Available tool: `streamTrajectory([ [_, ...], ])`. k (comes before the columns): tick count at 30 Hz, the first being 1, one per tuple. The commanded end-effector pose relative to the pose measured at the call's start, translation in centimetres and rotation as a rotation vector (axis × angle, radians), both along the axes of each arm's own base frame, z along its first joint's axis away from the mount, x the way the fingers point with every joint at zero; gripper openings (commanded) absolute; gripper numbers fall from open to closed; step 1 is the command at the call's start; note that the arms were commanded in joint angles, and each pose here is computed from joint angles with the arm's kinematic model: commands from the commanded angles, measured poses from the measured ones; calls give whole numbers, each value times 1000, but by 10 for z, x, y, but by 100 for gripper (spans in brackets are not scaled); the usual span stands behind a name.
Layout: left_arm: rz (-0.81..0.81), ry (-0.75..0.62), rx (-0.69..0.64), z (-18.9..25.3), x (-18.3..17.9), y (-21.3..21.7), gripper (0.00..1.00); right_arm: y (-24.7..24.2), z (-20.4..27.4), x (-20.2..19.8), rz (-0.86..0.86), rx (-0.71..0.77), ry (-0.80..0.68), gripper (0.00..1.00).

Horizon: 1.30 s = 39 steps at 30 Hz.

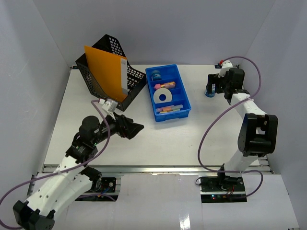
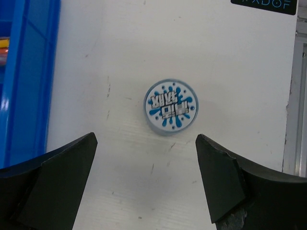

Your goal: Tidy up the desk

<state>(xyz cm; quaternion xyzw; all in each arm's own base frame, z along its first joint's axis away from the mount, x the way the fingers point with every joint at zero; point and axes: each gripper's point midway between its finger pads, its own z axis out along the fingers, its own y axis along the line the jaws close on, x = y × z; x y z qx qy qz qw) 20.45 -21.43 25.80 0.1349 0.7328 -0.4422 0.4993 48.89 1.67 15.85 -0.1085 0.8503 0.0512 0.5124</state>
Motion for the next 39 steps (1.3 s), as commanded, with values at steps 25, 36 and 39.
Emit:
streamTrajectory([
  [25, -58, 227, -100, -69, -34, -3, 98, -16, -72, 72, -55, -34, 110, 93],
  [36, -91, 226, -165, -52, -24, -16, 98, -3, -69, 66, 11, 9, 107, 53],
  [39, -98, 226, -173, -49, -21, -19, 98, -3, -66, 62, 17, 3, 104, 36],
])
